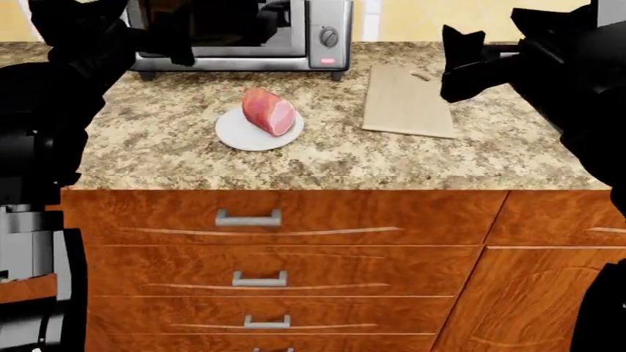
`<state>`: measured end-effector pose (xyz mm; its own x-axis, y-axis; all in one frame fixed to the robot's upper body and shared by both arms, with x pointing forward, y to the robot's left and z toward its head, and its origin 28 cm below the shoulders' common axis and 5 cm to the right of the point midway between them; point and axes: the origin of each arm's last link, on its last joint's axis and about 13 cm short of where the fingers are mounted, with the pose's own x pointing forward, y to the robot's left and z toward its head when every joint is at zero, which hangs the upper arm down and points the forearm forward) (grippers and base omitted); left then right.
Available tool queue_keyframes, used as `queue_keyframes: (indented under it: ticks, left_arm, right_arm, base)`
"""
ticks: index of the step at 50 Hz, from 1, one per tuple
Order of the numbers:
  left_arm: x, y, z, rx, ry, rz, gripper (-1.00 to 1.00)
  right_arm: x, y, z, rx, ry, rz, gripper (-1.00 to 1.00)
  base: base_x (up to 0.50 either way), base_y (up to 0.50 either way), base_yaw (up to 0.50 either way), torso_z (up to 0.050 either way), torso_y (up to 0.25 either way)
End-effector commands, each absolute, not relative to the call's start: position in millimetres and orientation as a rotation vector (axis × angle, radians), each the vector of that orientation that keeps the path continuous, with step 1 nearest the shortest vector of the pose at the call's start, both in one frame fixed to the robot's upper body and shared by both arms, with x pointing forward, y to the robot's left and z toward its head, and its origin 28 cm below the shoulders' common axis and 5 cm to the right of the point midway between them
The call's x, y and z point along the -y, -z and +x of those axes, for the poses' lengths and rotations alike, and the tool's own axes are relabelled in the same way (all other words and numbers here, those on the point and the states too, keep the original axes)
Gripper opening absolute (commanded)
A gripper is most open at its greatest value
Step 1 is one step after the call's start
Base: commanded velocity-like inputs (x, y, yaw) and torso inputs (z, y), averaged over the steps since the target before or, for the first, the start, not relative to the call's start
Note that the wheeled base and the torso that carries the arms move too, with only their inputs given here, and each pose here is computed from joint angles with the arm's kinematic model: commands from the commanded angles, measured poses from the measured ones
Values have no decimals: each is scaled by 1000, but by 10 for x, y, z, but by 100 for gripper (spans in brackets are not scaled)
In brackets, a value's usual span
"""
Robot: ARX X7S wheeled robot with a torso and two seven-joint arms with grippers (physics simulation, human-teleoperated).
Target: Pick the pork loin from the plate and place it on the cutting board. Then pick the condiment bottle from the cabinet and place it next to the cutting board.
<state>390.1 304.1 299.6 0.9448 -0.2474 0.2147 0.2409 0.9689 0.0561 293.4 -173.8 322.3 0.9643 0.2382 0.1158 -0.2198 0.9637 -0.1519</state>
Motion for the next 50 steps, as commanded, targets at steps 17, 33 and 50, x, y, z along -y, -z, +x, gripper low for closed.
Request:
queue_keyframes:
  ticks: [17,33,50]
  left_arm:
    - [-3658,-3196,4095,159,211,101,100]
    - [-4291,-3509,3706,13,3,227,100]
    - [-4582,-3601,3479,30,-226,173,100]
  right_arm:
    - [1757,-3453,3070,136,-298,-91,100]
    - [1725,-3672,3227,117,-333,-80,100]
    - [1720,-3703,3242,105,-343,-78,100]
  base:
    - [0,85,0,0,0]
    - [50,0,0,0,0]
    - [316,0,0,0,0]
